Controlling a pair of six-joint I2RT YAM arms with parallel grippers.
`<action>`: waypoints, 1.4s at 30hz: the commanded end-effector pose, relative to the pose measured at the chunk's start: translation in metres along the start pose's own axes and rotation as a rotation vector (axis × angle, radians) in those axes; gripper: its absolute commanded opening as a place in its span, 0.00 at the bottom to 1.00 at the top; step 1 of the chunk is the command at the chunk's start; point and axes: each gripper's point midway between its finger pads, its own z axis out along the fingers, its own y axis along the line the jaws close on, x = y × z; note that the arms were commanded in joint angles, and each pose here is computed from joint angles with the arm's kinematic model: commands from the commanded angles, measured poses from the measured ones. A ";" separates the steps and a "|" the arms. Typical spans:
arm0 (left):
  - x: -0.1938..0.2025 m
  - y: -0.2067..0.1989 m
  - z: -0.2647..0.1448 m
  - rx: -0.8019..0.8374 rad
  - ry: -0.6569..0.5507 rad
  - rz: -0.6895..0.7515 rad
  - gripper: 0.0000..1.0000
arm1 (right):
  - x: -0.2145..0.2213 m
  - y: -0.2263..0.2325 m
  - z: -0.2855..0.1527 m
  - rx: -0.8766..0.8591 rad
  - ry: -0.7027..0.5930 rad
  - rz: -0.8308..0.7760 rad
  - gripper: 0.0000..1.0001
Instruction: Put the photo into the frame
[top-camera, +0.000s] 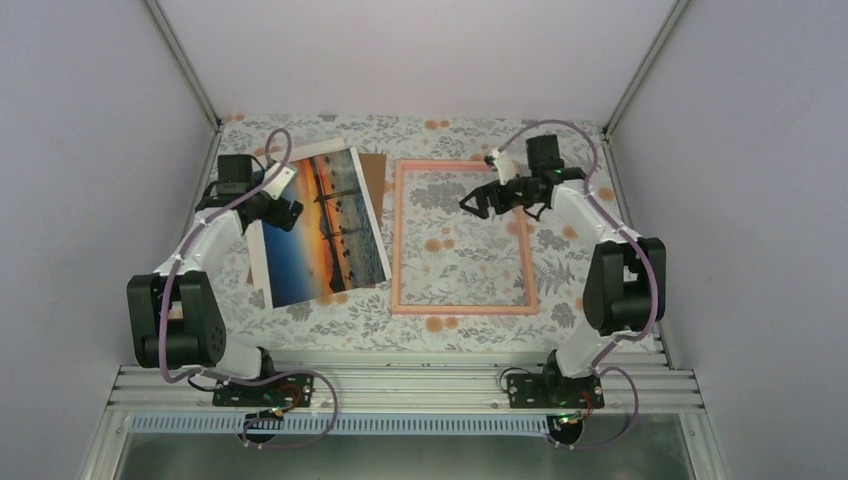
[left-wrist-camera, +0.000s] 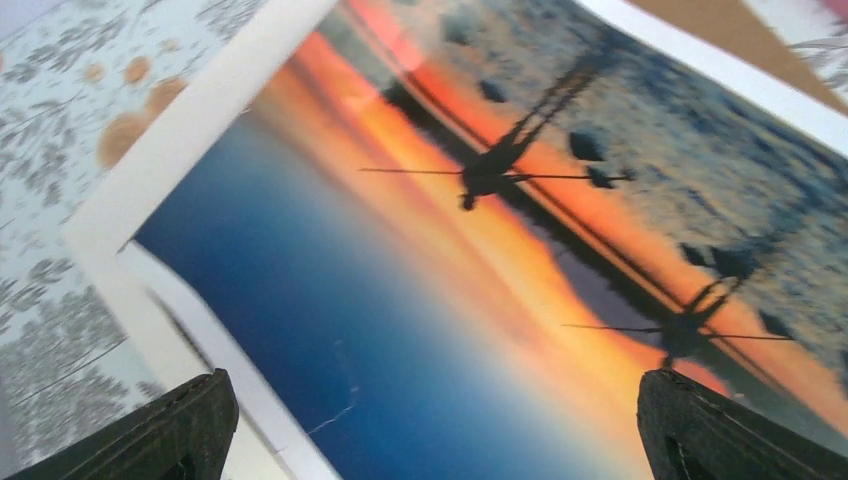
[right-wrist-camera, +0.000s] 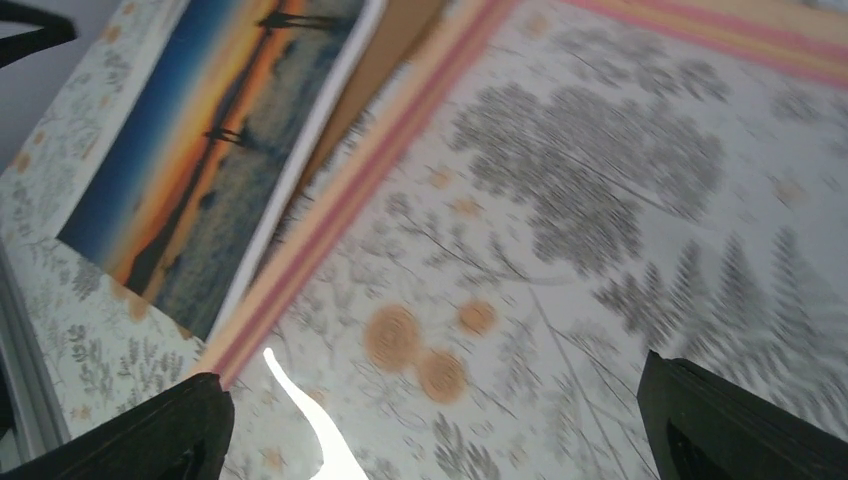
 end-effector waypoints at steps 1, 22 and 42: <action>0.010 0.029 -0.007 -0.010 0.015 -0.032 1.00 | -0.036 0.047 0.015 -0.087 -0.063 -0.175 1.00; 0.125 0.110 0.026 0.181 0.044 -0.879 0.56 | -0.043 0.195 0.172 -0.303 -0.002 -0.265 0.75; 0.131 0.093 0.061 0.385 -0.026 -0.992 0.37 | -0.018 0.147 0.275 -0.142 0.045 -0.148 0.55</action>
